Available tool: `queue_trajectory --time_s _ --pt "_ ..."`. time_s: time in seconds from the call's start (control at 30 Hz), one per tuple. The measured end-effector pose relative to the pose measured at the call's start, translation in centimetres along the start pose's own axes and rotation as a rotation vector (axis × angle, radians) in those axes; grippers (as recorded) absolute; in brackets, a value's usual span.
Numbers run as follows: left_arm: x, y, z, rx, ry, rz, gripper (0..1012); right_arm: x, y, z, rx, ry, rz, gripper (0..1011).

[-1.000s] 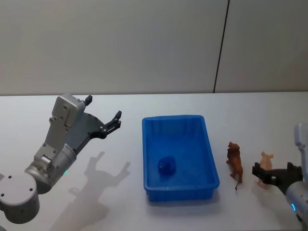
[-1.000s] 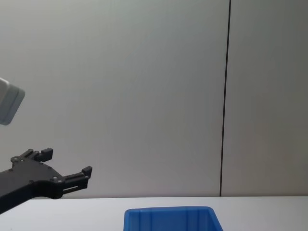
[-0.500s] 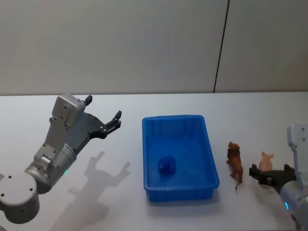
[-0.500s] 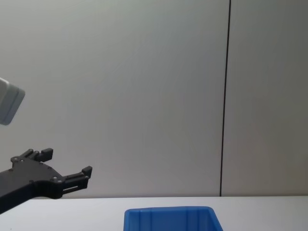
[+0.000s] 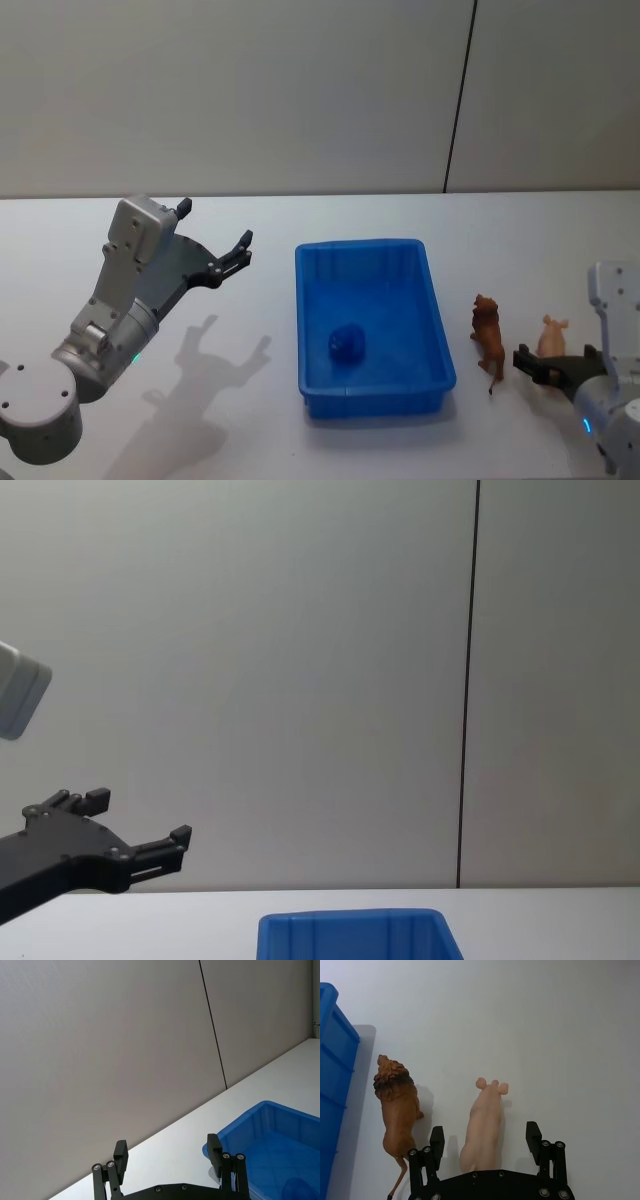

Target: Pick up the two dolls from the table and place them into the box.

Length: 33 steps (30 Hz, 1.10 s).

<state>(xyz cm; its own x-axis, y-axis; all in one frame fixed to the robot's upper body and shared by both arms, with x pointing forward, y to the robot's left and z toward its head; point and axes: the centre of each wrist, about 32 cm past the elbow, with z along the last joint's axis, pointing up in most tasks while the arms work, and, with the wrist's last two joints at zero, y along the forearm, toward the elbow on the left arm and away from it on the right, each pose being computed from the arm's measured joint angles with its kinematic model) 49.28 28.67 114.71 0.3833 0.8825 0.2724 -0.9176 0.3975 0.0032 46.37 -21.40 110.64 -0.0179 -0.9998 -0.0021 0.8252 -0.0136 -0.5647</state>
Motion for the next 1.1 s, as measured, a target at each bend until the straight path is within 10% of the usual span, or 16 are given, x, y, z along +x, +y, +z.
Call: queue_trajectory --time_s 0.8,1.1 --pt "0.00 0.00 0.00 0.000 0.000 0.000 1001 0.29 0.95 -0.61 -0.010 0.019 0.006 384" --pt "0.00 0.00 0.00 0.000 0.000 0.000 1001 0.49 0.33 0.24 0.045 0.008 -0.005 376"
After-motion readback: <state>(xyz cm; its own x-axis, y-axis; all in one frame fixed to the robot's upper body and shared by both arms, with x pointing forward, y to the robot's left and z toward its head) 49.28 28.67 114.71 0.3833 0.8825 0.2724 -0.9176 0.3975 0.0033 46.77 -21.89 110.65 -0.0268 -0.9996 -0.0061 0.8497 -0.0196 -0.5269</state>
